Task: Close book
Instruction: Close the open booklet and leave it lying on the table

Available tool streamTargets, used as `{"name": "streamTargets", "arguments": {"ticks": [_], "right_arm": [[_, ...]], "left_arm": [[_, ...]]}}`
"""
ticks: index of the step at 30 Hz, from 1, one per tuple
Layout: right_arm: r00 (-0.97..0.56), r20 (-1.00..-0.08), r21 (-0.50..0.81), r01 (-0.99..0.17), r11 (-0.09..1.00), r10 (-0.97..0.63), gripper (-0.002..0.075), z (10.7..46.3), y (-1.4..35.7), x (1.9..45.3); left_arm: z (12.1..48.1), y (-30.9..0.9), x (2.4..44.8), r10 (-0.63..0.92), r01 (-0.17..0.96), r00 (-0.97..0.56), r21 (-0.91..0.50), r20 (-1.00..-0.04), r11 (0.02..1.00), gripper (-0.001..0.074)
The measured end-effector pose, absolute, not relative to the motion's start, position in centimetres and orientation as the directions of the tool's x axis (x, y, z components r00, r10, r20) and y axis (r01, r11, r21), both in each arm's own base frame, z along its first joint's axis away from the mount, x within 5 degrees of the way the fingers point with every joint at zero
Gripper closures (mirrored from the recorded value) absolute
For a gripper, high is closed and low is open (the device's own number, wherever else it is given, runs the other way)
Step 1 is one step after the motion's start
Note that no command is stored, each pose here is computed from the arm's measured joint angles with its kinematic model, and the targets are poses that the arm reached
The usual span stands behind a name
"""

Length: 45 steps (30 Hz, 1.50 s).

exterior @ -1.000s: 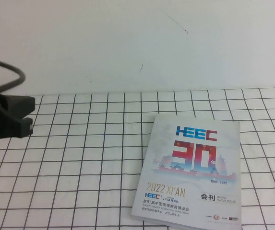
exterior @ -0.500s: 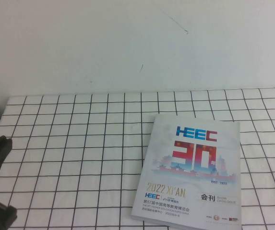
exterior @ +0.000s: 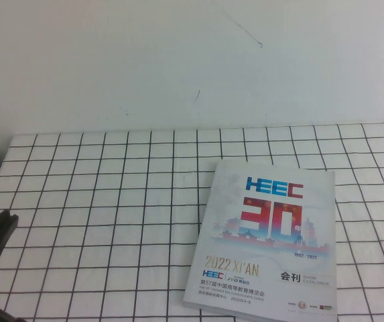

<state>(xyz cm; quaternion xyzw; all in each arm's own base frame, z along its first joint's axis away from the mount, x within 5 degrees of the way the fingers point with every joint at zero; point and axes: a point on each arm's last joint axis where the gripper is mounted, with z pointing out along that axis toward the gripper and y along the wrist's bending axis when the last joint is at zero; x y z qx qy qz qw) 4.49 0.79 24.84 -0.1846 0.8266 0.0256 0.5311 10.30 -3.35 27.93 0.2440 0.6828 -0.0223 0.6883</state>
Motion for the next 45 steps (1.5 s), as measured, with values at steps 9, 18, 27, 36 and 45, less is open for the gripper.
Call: {"name": "streamTargets", "arguments": {"ticks": [9,18,27,36,45], "right_arm": [[-0.366,-0.889,-0.153,-0.333,0.931,-0.277,0.0729,24.9,0.8,4.5],[-0.366,-0.889,-0.153,-0.333,0.931,-0.277,0.0729,24.9,0.8,4.5],[-0.365,-0.889,-0.152,-0.333,0.931,-0.276,0.0729,24.9,0.8,4.5],[-0.365,-0.889,-0.152,-0.333,0.931,-0.276,0.0729,24.9,0.8,4.5],[-0.363,-0.890,-0.150,-0.333,0.931,-0.274,0.0729,24.9,0.8,4.5]], "left_arm": [[27.9,-3.4,10.3,0.302,0.364,0.065,0.305,-0.951,0.880,0.0738],[27.9,-3.4,10.3,0.301,0.364,0.065,0.303,-0.951,0.881,0.0738],[26.3,-3.4,8.2,0.302,0.356,0.121,0.325,-0.946,0.876,0.0738],[20.7,-2.4,5.5,0.308,0.243,0.164,0.341,-0.937,0.908,0.0738],[20.8,-1.3,5.5,0.315,0.121,0.137,0.331,-0.939,0.936,0.0738]]}}
